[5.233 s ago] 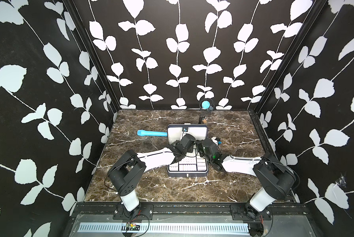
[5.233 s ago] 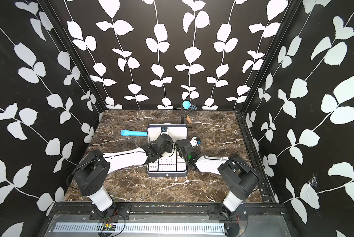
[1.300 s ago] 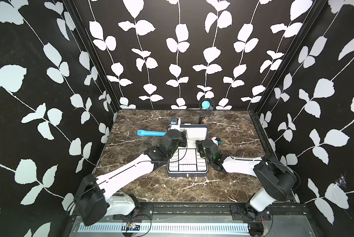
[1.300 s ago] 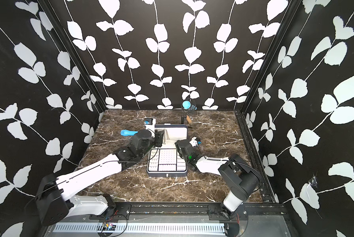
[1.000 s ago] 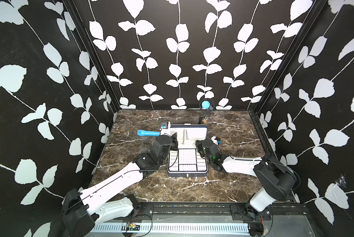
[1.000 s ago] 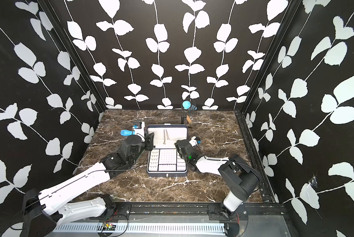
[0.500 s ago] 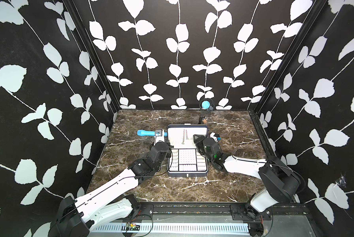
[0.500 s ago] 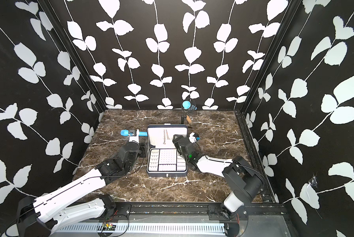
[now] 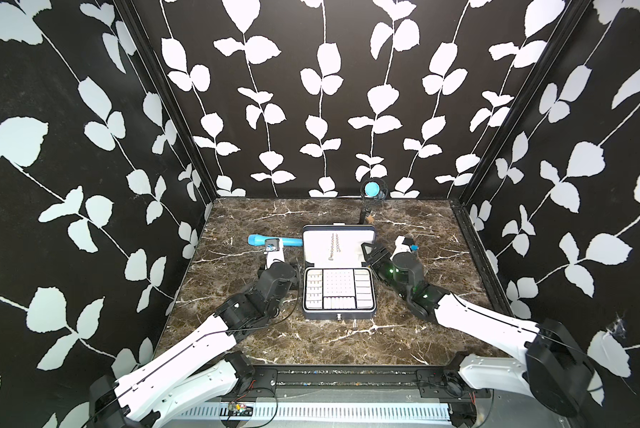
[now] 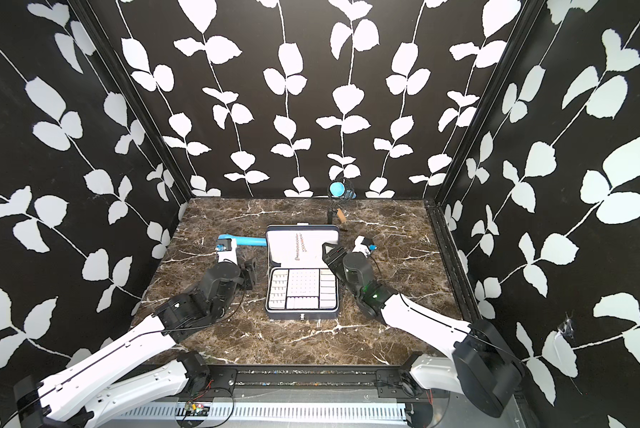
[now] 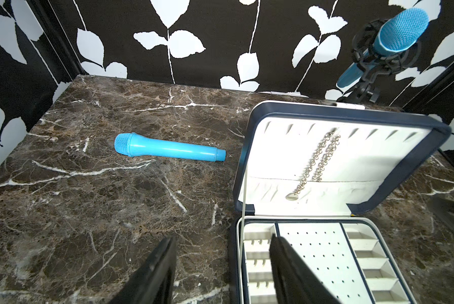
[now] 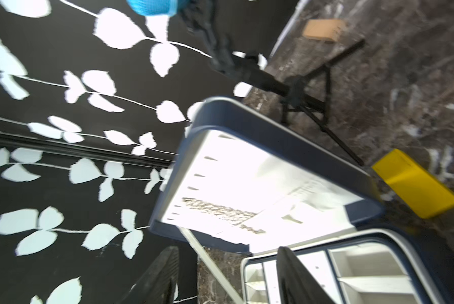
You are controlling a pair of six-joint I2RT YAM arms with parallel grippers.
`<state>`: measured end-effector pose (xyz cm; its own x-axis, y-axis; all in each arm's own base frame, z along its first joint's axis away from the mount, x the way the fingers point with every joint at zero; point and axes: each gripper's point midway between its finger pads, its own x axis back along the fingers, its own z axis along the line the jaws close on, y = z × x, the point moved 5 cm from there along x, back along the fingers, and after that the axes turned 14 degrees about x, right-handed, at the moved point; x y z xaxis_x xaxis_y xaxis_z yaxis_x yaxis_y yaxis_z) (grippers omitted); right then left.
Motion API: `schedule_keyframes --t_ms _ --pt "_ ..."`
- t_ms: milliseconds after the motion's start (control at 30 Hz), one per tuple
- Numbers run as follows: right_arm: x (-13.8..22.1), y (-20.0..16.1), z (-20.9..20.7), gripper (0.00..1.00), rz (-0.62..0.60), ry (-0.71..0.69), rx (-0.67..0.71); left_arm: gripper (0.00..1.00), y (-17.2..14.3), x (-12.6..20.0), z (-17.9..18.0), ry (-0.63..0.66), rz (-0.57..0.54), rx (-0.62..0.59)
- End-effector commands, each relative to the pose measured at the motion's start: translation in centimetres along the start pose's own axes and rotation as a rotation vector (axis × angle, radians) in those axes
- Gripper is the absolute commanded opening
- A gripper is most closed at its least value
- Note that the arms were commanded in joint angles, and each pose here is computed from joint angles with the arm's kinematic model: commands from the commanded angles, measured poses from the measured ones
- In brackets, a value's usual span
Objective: Put jewelry chain into jewelry box
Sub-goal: Reset both arms
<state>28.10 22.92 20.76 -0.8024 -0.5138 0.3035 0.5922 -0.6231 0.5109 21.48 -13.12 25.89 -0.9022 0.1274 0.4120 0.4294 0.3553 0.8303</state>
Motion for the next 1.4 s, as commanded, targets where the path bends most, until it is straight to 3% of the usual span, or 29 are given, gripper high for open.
schedule_keyframes --t_ms 0,100,200,233,267,367,433,533,600,733,800,900,967,1067,1200,1367 --pt "-0.9 -0.4 0.5 0.58 0.005 0.058 -0.06 0.61 -1.5 -0.1 1.5 0.052 0.041 0.006" --pt "0.0 1.2 0.8 0.61 -0.039 -0.025 0.098 0.65 -2.1 -0.4 2.7 0.129 0.081 -0.006" --pt "2.1 3.5 0.8 0.79 -0.035 -0.21 0.428 0.81 -1.5 -0.5 4.3 0.244 0.107 0.055" --pt "2.6 4.3 1.0 0.92 -0.031 -0.254 0.546 0.96 -1.3 -0.5 4.6 0.262 0.109 0.058" --pt "3.1 5.0 1.1 0.98 -0.032 -0.306 0.647 0.98 -1.0 -0.5 4.8 0.277 0.097 0.057" --pt "4.4 6.9 -0.6 0.99 -0.094 -0.519 0.77 0.99 0.2 -1.0 4.8 0.309 0.02 -0.013" --pt "4.5 7.7 -0.9 0.99 -0.135 -0.569 0.93 0.98 0.7 -1.5 4.9 0.339 -0.05 -0.045" --pt "5.2 10.2 -1.1 0.99 -0.218 -0.78 1.161 0.99 1.3 -3.0 4.5 0.353 -0.139 -0.227" --pt "5.9 12.0 -2.1 0.99 -0.268 -0.938 1.184 0.98 2.2 -3.9 5.5 0.482 -0.181 -0.304" --pt "6.1 13.9 -4.5 0.99 -0.247 -0.987 1.207 0.98 1.9 -6.8 8.4 0.592 -0.199 -0.326" --pt "6.4 14.2 -5.6 0.99 -0.242 -0.998 1.231 0.99 1.2 -8.3 9.4 0.56 -0.188 -0.349" --pt "4.9 13.4 -6.3 0.99 -0.195 -0.722 1.446 0.98 0.8 -10.9 10.7 0.462 -0.087 -0.363" --pt "5.3 14.0 -7.0 0.99 -0.21 -0.646 1.444 0.98 1.0 -11.9 10.8 0.37 -0.049 -0.361" --pt "5.5 14.5 -9.3 0.99 -0.196 -0.644 1.421 0.99 1.3 -12.5 11.0 0.346 -0.088 -0.418" --pt "5.9 15.0 -13.6 0.99 -0.197 -0.738 1.248 0.99 0.1 -14.0 11.2 0.157 -0.049 -0.478" --pt "5.2 14.1 -17.2 0.99 -0.191 -0.774 1.211 0.99 -0.2 -13.7 14.3 0.192 -0.155 -0.289"
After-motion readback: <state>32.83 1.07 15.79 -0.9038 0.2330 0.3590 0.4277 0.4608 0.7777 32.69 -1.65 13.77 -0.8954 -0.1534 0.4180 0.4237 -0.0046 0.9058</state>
